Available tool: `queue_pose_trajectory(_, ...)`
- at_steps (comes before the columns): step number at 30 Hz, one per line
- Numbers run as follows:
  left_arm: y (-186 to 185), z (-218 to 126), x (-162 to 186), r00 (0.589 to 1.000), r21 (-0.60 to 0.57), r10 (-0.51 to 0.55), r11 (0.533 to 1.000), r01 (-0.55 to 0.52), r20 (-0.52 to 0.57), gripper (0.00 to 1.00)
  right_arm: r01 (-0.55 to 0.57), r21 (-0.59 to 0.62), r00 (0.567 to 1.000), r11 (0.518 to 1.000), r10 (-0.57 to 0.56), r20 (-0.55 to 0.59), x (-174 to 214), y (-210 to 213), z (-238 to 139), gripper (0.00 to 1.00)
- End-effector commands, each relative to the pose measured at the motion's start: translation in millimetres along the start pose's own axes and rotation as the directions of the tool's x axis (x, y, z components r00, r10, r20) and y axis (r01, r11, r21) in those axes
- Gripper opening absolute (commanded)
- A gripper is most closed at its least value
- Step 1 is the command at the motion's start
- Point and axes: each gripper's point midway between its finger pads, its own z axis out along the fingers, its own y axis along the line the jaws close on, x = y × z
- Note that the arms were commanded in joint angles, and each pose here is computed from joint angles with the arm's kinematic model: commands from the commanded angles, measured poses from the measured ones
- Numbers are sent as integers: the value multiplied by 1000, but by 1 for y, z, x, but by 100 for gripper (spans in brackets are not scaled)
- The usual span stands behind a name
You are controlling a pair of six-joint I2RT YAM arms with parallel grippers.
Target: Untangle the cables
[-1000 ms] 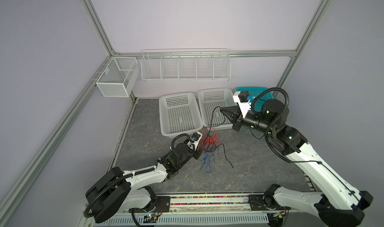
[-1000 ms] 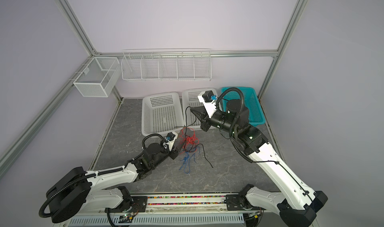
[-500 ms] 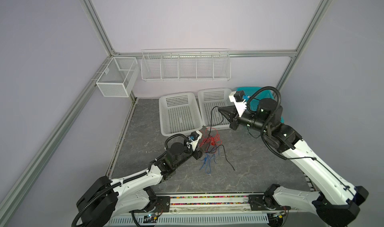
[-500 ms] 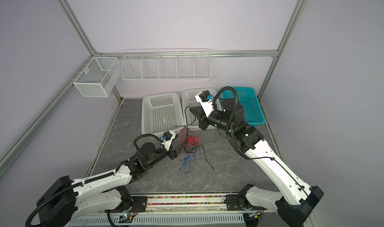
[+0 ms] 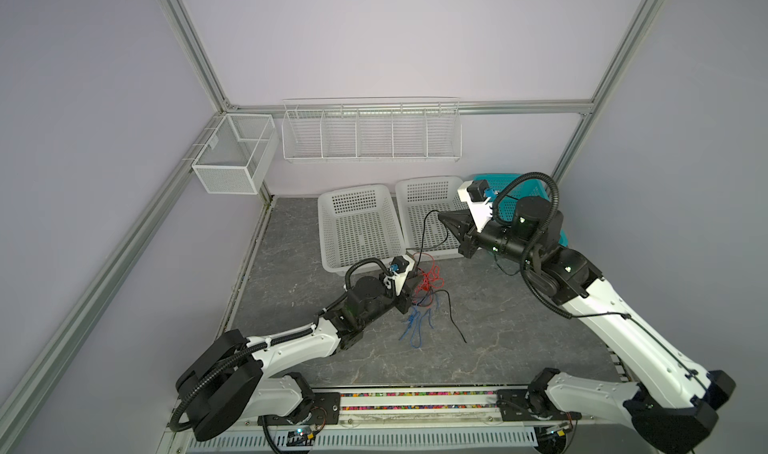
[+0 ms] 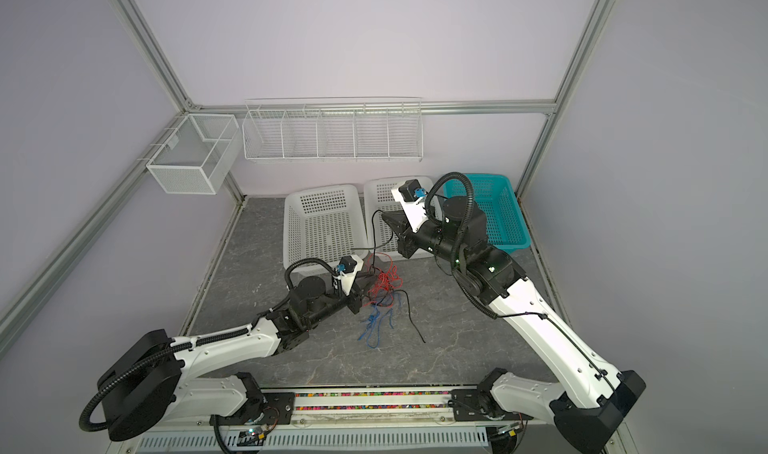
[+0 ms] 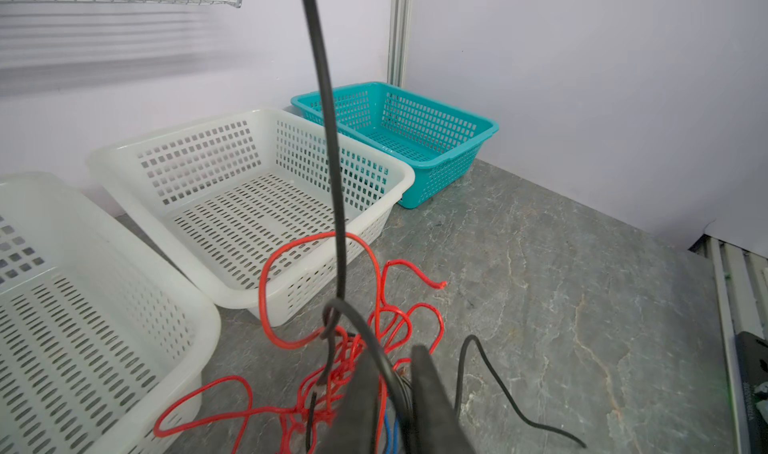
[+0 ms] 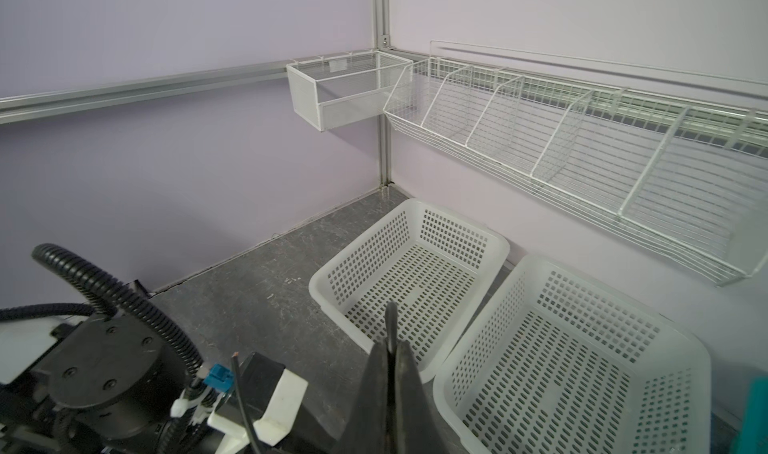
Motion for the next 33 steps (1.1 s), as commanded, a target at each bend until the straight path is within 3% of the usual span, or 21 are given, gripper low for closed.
queue_pose_trajectory(1, 11, -3, -5, 1000, -65, -22, 998, 22, 10, 0, 10, 190, 1000, 982, -14, 20, -6, -31, -10, 6)
queue_pose_trajectory(6, 27, -22, 8, 999, -161, -23, 987, 18, -28, 0, 6, 443, 1000, 896, -1, -12, 4, -78, -27, 7)
queue_pose_trajectory(11, 57, -49, 19, 997, -337, -67, 940, 46, -50, 0, -13, 608, 999, 794, 34, -23, 16, -117, -55, 6)
queue_pose_trajectory(15, 69, -72, 16, 998, -410, -53, 911, 34, -35, 0, -48, 704, 995, 709, 98, -30, 37, -146, -80, 6)
queue_pose_trajectory(27, 69, -102, -12, 1000, -408, -15, 913, 18, 10, 0, 5, 905, 946, 426, 290, -142, 130, -202, -140, 6)
queue_pose_trajectory(33, 71, -111, -23, 1000, -422, -3, 907, 7, 10, 0, -37, 936, 912, 350, 394, -112, 171, -220, -160, 6)
